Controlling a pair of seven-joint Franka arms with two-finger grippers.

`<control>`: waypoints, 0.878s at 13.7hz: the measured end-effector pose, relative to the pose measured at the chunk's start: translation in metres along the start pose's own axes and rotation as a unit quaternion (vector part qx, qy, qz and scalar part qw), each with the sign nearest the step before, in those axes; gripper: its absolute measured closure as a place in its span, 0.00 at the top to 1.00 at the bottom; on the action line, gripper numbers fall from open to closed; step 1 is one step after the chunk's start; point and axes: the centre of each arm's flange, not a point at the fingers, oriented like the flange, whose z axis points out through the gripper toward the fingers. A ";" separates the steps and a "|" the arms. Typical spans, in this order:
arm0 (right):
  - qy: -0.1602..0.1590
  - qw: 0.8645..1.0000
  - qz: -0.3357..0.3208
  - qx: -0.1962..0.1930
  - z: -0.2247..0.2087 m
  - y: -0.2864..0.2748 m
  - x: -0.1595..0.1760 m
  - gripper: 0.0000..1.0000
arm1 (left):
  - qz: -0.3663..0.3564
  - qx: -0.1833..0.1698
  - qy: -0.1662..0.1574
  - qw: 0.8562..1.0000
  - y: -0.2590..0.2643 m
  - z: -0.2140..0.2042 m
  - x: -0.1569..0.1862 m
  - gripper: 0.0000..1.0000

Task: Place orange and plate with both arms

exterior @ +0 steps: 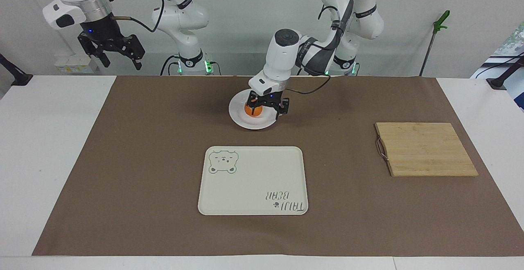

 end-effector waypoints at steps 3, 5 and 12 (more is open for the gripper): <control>0.000 1.000 0.000 0.000 0.000 0.000 0.000 1.00 | -0.019 0.023 0.023 0.999 -0.059 -0.045 0.035 1.00; 0.000 1.000 0.000 0.000 0.000 0.000 0.000 1.00 | -0.003 0.031 0.026 0.999 -0.105 -0.077 0.048 1.00; 0.000 1.000 0.000 0.000 0.000 0.000 0.000 1.00 | 0.043 0.052 -0.027 0.997 -0.238 -0.185 0.049 1.00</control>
